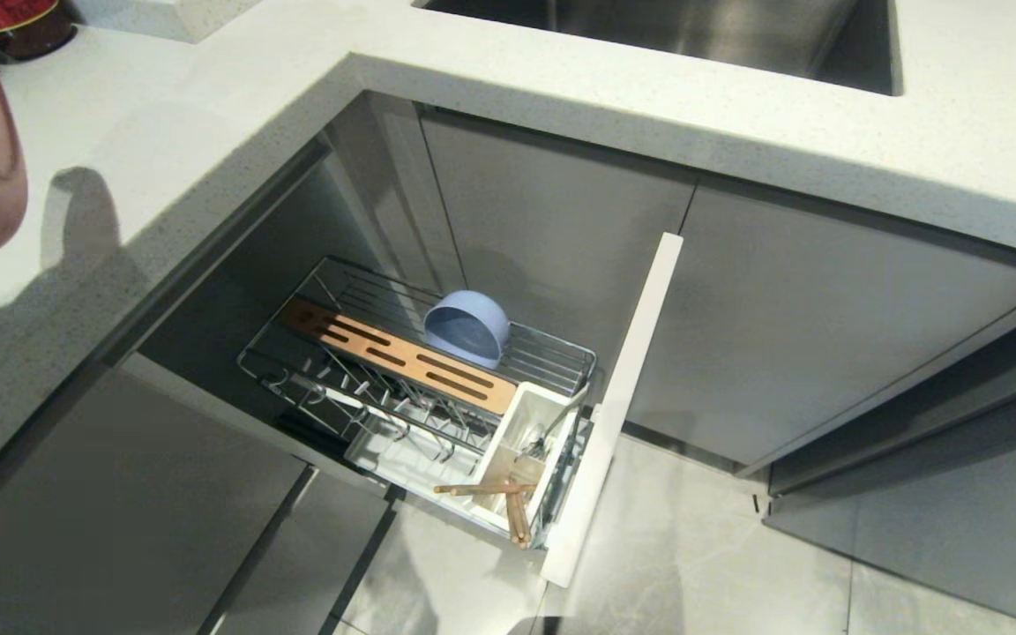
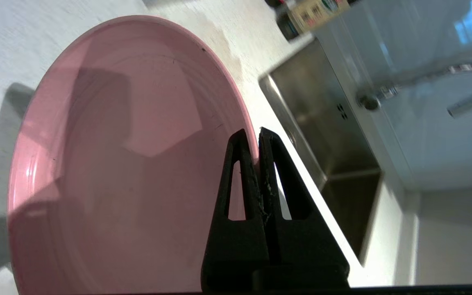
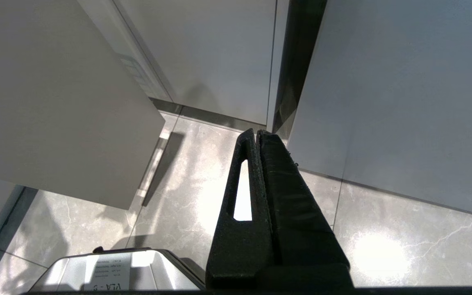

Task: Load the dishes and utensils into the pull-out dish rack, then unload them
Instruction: Pick up the plate and place it in the cupboard

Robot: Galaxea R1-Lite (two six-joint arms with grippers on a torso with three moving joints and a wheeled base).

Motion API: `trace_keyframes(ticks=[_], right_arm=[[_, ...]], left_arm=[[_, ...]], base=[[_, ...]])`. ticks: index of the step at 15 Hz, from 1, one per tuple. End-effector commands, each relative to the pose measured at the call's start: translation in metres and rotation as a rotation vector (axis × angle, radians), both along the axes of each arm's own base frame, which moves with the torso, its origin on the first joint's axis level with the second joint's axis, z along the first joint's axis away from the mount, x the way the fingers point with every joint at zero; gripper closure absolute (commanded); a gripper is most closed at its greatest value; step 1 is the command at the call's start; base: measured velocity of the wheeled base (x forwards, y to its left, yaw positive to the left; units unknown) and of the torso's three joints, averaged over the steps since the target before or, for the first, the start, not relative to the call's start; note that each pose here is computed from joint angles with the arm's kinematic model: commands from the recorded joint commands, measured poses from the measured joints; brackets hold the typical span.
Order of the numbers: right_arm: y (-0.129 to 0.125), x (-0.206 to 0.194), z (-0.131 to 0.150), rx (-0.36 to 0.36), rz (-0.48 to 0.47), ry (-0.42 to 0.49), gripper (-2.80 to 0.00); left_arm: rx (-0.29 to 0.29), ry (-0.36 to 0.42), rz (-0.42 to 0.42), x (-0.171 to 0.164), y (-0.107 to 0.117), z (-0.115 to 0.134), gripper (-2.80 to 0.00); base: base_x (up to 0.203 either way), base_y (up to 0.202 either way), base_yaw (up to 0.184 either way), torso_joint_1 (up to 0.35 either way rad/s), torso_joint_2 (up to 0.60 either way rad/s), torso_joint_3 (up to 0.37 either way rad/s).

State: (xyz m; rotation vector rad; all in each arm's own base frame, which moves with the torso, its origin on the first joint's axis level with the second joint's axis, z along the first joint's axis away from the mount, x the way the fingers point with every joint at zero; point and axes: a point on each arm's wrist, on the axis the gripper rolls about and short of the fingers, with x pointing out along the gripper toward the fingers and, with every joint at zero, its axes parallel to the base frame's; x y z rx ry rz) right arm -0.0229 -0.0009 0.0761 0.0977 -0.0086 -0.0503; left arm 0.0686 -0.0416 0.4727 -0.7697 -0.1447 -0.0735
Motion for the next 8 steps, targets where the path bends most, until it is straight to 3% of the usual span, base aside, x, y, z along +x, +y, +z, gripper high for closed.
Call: trace_keyframes(ticks=[1,5,8], right_arm=[[0.0,0.0,0.0,0.001,0.0,-0.005,0.0],[0.0,0.0,0.0,0.001,0.0,-0.005,0.0],[0.0,0.0,0.0,0.001,0.0,-0.005,0.0]], left_arm=[[0.017,0.015,-0.11,-0.001,-0.008,-0.005,0.0],[0.048,0.052,-0.328,0.003,-0.025,-0.017,0.0],[0.085,0.114,-0.392,0.016,-0.048,-0.029,0.0]], base=[[0.0,0.0,0.0,0.0,0.0,0.0],[0.0,0.0,0.0,0.0,0.0,0.0],[0.0,0.0,0.0,0.0,0.0,0.0]])
